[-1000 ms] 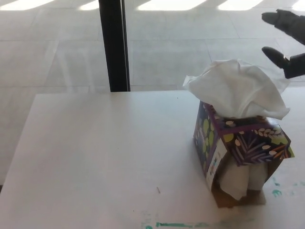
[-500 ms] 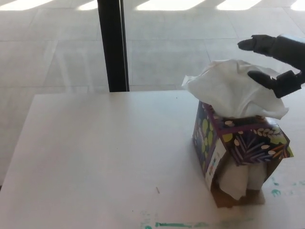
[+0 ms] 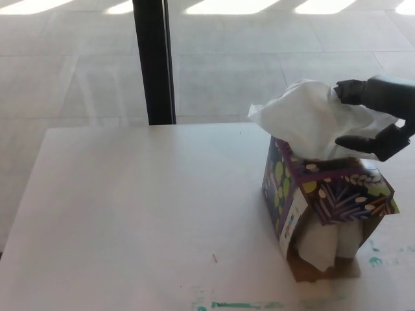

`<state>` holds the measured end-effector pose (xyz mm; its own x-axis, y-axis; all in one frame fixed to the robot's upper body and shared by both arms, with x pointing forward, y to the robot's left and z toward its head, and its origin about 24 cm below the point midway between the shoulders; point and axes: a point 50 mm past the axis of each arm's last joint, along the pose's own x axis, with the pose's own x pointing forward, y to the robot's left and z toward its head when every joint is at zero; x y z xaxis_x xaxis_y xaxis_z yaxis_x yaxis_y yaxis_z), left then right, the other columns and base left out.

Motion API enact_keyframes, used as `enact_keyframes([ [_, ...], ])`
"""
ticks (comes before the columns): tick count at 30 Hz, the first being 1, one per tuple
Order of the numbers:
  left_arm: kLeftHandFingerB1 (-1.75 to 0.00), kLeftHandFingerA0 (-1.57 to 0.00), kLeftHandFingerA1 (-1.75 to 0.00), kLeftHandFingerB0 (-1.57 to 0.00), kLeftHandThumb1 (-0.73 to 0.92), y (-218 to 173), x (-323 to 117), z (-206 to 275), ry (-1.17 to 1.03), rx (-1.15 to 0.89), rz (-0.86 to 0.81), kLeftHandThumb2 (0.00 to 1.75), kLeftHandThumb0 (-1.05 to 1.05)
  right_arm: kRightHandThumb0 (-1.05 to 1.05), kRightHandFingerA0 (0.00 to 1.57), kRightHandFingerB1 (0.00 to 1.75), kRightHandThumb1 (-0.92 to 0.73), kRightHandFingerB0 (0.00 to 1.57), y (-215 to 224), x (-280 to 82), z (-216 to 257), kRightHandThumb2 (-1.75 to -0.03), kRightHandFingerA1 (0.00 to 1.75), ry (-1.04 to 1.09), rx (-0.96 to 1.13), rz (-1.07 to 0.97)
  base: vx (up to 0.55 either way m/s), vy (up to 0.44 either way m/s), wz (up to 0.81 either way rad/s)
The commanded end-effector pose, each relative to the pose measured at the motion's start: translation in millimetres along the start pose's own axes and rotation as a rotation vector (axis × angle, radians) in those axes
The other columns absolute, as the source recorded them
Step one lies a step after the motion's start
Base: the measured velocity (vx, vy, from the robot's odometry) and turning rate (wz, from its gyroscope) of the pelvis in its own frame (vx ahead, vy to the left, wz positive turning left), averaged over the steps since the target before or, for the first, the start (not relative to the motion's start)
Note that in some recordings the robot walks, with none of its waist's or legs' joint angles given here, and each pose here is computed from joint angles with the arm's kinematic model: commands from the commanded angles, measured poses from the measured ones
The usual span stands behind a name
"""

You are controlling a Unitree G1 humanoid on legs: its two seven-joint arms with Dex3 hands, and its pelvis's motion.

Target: The robot uses its right hand to pull out a tissue from the tissue box kept in the middle of the desk and put it on the right side

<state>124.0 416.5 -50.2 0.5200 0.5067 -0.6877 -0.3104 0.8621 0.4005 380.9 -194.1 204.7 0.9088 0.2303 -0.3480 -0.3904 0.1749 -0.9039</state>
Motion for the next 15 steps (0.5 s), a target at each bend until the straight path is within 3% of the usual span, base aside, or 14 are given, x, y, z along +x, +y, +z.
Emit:
enact_keyframes([
  [1, -0.47, -0.69, -0.58, -0.45, 0.92, 5.6, -0.6, 3.9, -0.016, -0.004, 0.006, 0.71, -0.81, -0.62, 0.37, 0.26, -0.67, 0.14, 5.9, 3.6, -6.9, -0.60, 0.57, 0.054, -0.036, -0.002, 0.00, 0.000, 0.00],
  [2, -0.47, -0.69, -0.58, -0.44, 0.92, 5.5, -0.4, 4.8, -0.017, 0.005, 0.010, 0.73, -0.82, -0.50, 0.59, 0.28, -0.66, 0.18, 5.5, 4.3, -4.5, -0.61, 0.72, 0.049, -0.036, -0.029, 0.00, 0.000, 0.00],
  [4, -0.47, -0.69, -0.58, -0.44, 0.92, 5.9, -0.3, 5.7, -0.018, 0.004, 0.012, 0.73, -0.82, -0.50, 0.59, 0.28, -0.66, 0.18, 5.0, 4.9, -4.1, -0.61, 0.72, 0.048, -0.036, -0.032, 0.00, 0.000, 0.00],
  [5, -0.47, -0.67, -0.58, -0.42, 0.92, 5.9, -0.3, 5.7, -0.017, 0.008, 0.011, 0.75, -0.84, -0.34, 0.70, 0.33, -0.69, 0.31, 5.7, 5.4, -3.4, -0.60, 1.02, 0.034, -0.051, -0.054, 0.00, 0.000, 0.00],
  [6, -0.47, -0.68, -0.60, -0.43, 0.92, 5.7, -0.2, 5.7, -0.015, 0.007, 0.010, 0.75, -0.83, -0.24, 0.68, 0.45, -0.74, 0.47, 7.5, 5.5, -2.1, -0.64, 1.34, -0.007, -0.091, -0.098, 0.00, 0.000, 0.00],
  [8, -0.47, -0.68, -0.60, -0.43, 0.92, 5.6, -0.1, 5.9, -0.014, -0.002, 0.010, 0.75, -0.83, -0.24, 0.68, 0.45, -0.74, 0.47, 8.6, 4.9, -2.0, -0.64, 1.34, -0.037, -0.118, -0.116, 0.00, 0.000, 0.00],
  [10, -0.48, -0.68, -0.61, -0.43, 0.92, 4.8, -0.2, 5.0, -0.018, 0.007, 0.007, 0.76, -0.84, -0.32, 0.73, 0.52, -0.74, 0.66, 10.6, 4.3, -1.5, -0.63, 1.25, -0.067, -0.127, -0.148, 0.00, 0.000, 0.00],
  [12, -0.47, -0.69, -0.61, -0.43, 0.92, 4.4, 0.2, 4.9, -0.009, 0.003, 0.009, 0.75, -0.83, -0.34, 0.75, 0.62, -0.70, 0.80, 12.9, 3.0, 2.5, -0.64, 1.49, -0.106, -0.189, -0.187, 0.00, 0.000, 0.00],
  [15, -0.47, -0.69, -0.60, -0.42, 0.92, 3.0, 0.1, 2.3, 0.000, -0.003, 0.005, 0.74, -0.84, -0.33, 0.77, 0.58, -0.69, 0.80, 18.8, 3.0, 5.0, -0.65, 1.57, -0.128, -0.198, -0.213, 0.00, 0.000, 0.00],
])
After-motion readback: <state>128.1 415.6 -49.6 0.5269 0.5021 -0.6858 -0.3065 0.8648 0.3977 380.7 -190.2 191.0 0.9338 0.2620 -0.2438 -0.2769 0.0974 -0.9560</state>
